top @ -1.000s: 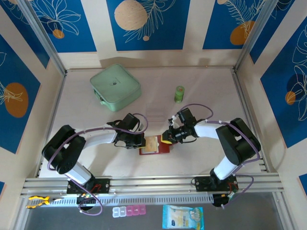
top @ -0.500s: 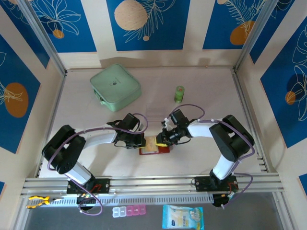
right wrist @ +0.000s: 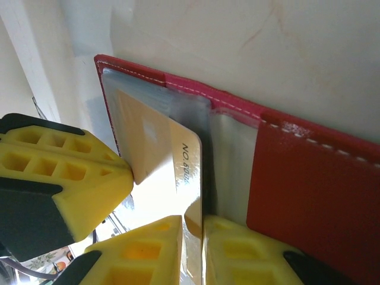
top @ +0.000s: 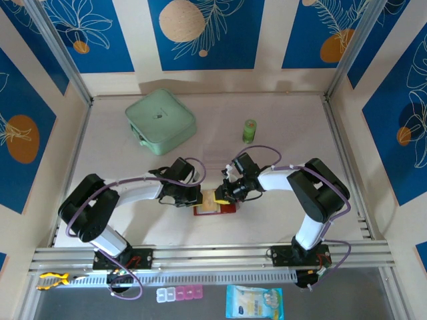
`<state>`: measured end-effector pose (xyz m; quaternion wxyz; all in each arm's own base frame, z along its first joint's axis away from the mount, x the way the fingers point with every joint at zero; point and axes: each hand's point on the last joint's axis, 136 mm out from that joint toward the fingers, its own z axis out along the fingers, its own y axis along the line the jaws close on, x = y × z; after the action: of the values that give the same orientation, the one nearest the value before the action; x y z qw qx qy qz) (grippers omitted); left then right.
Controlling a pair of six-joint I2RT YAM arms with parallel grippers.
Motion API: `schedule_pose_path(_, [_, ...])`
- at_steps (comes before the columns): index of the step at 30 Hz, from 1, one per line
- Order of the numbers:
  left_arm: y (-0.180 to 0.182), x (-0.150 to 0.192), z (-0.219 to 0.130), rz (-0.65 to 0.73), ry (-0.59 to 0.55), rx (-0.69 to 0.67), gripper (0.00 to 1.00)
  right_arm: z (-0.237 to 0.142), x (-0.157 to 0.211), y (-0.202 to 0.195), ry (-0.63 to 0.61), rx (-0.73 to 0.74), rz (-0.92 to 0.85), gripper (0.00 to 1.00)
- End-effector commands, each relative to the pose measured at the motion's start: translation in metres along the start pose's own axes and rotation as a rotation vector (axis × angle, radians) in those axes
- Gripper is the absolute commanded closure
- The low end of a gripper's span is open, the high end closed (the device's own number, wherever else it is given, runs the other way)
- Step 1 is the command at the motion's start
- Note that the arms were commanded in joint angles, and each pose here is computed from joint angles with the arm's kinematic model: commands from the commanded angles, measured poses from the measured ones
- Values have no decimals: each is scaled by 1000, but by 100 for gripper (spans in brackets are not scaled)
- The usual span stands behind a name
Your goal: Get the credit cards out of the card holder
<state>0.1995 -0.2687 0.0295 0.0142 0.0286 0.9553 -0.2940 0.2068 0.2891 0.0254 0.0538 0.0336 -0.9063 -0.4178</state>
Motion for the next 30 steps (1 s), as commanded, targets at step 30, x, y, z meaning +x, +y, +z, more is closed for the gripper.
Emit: schedule_pose_path(30, [14, 10, 2, 4, 35, -68, 100, -43, 3, -16, -41, 53, 5, 94])
